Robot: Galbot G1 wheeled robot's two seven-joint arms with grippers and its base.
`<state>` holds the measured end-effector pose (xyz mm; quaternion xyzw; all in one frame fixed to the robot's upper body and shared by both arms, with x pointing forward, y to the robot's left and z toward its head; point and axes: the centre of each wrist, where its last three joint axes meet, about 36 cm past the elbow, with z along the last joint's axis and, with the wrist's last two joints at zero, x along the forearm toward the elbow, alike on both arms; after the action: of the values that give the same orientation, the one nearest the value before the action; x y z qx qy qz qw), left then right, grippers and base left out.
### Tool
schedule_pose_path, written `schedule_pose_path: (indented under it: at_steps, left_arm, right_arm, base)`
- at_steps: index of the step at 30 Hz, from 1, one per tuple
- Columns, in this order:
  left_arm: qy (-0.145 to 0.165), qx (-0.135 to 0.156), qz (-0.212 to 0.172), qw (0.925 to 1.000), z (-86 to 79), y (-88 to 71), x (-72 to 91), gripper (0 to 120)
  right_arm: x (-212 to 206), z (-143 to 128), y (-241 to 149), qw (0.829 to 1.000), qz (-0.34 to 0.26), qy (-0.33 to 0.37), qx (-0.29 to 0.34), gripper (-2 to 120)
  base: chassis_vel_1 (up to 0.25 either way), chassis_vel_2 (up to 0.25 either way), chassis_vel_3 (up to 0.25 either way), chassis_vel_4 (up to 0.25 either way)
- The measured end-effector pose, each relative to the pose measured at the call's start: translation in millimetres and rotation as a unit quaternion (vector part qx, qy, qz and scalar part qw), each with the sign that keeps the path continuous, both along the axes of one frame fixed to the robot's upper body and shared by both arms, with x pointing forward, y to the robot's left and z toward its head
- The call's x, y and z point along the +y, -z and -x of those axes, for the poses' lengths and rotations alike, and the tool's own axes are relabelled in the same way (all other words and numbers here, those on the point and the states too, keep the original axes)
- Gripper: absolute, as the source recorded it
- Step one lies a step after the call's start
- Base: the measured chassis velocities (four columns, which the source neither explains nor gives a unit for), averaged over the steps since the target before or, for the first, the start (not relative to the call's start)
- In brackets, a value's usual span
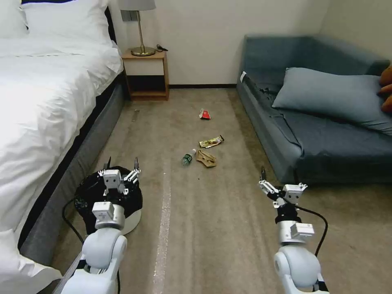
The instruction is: Pick up the trash bin, then pick up the garbage on the floor and place it into the trash bin.
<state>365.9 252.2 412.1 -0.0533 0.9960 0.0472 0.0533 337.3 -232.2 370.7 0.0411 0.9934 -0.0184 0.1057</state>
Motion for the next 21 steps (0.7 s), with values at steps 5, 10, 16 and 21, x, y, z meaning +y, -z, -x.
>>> schedule_pose_path:
  at_steps: [5,10,16,21]
  left_arm:
    - [-0.096,0.024,0.009,0.9951,21.2,-8.2,1.5,87]
    - [-0.164,0.061,0.074,0.9818,33.0,-24.4,-11.8,87]
    - [-0.270,0.130,0.159,0.9409,16.2,-28.2,-7.1,93]
    - [-0.304,0.176,0.219,0.9103,-12.8,-31.7,7.9,93]
  right_arm:
    - [6,0,7,1.000,-0.001,-0.009,-0.002,100]
    - [9,3,15,1.000,0.001,-0.016,0.007,100]
    - [14,9,16,1.000,0.003,-0.017,0.015,100]
    - [9,13,15,1.000,0.015,-0.012,0.016,100]
  base:
    - [0.000,0.000,0.000,0.000]
    - [0.000,0.000,0.000,0.000]
    - [0.000,0.000,0.000,0.000]
    - [0.000,0.000,0.000,0.000]
